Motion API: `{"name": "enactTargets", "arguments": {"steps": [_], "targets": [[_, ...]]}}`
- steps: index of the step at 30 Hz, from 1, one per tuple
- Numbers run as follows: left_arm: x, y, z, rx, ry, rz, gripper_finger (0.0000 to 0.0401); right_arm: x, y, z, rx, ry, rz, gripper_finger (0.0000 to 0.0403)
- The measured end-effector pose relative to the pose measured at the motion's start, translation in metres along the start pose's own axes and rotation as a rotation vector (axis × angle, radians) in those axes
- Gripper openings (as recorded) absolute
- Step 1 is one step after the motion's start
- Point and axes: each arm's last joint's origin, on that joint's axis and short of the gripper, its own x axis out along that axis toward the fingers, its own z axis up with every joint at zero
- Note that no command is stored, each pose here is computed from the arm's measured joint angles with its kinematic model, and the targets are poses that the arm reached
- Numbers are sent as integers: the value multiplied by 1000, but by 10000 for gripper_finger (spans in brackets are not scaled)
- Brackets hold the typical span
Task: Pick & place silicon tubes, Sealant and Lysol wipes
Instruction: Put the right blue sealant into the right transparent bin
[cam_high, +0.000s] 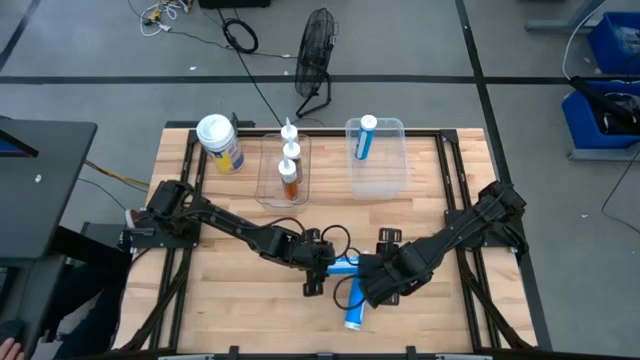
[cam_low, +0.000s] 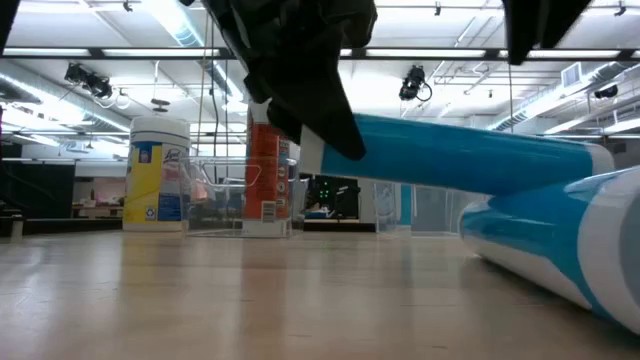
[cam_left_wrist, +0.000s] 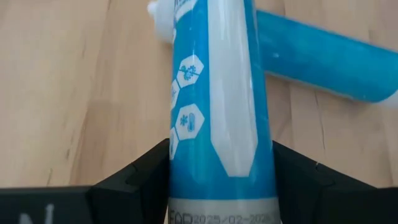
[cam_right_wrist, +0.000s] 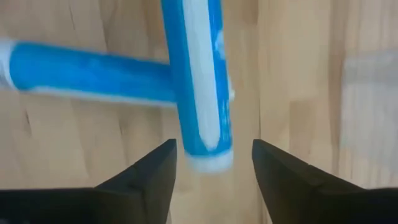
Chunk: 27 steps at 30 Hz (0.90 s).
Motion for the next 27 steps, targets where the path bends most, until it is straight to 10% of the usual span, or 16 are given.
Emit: {"name": "enactTargets", "arguments": {"steps": [27], "targets": [[1, -3, -7, 29, 40, -6, 223, 51, 43, -72, 139, -93, -236, 201]]}}
